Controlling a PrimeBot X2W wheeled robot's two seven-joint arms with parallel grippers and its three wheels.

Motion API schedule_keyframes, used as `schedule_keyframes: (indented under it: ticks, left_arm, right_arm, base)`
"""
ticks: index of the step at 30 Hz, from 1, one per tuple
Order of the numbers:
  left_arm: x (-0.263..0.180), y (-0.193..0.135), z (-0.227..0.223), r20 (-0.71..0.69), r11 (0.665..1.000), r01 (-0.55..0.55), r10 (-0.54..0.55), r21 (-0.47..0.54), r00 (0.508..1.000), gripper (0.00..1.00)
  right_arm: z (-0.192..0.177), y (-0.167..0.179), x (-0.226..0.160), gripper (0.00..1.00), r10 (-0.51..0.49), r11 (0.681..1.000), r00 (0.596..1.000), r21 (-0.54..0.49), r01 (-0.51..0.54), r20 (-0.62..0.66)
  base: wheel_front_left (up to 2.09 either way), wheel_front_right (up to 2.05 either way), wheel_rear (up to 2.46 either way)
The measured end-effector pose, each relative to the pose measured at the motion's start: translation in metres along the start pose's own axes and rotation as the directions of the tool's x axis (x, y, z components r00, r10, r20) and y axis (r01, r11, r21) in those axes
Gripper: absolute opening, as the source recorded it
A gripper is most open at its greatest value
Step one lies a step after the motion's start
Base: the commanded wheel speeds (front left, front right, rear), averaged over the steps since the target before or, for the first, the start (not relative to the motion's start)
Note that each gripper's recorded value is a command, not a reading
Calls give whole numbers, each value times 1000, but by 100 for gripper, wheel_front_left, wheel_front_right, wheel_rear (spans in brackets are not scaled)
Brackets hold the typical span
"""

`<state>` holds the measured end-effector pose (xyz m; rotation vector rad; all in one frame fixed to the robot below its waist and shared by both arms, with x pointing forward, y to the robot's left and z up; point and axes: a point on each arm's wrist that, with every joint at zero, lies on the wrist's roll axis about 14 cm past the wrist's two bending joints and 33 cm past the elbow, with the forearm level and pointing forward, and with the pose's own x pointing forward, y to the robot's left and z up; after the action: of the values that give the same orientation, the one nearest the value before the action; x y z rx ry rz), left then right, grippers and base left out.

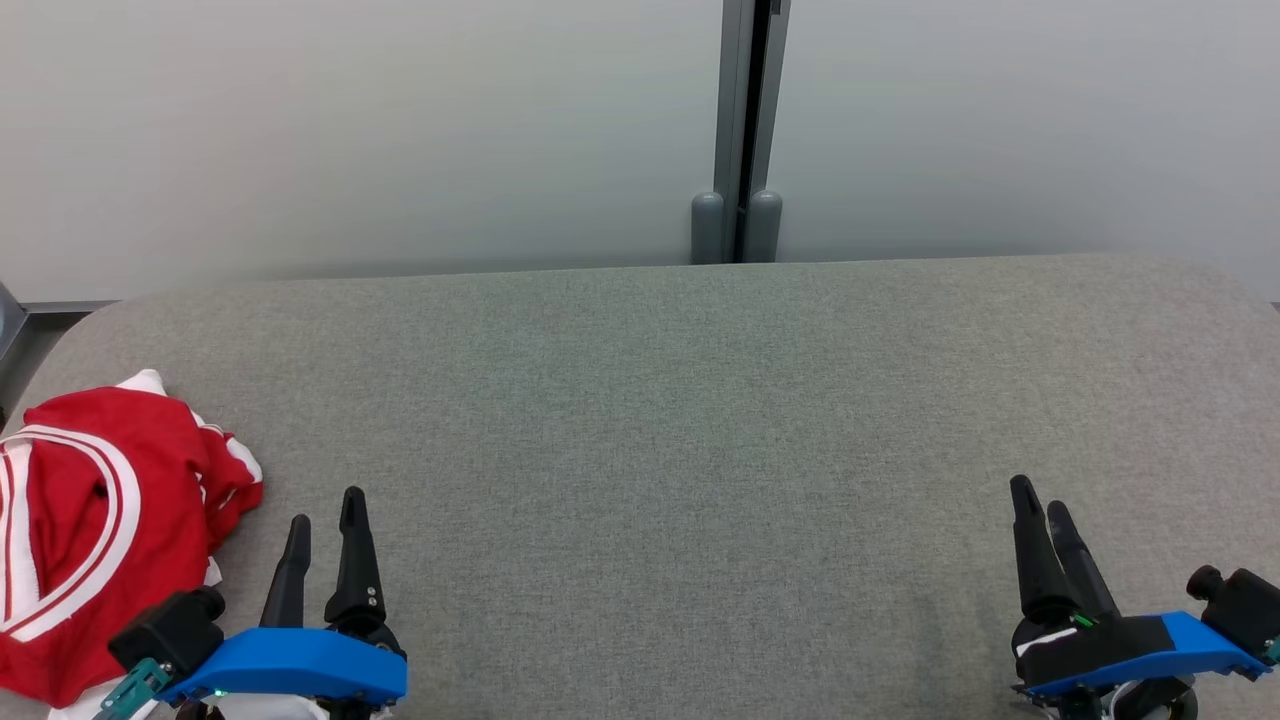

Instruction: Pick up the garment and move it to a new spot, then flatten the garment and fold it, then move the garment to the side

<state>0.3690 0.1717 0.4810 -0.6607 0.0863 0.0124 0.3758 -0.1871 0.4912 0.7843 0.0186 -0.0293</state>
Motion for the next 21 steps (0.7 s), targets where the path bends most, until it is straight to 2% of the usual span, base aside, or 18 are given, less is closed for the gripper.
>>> schedule_keyframes:
  ticks: [9, 21]
  left_arm:
    - [-3, -2, 0, 8, 992, 15, -16, 122, 1000, 100]
    - [-3, -6, -2, 11, 965, 37, -41, 260, 999, 100]
  right_arm:
    - [-1, 3, -1, 100, 16, 995, 1000, -102, -16, 3]
    - [-5, 0, -2, 100, 17, 976, 1000, -215, -17, -3]
  base:
    - [0, 0, 0]
    - [0, 0, 0]
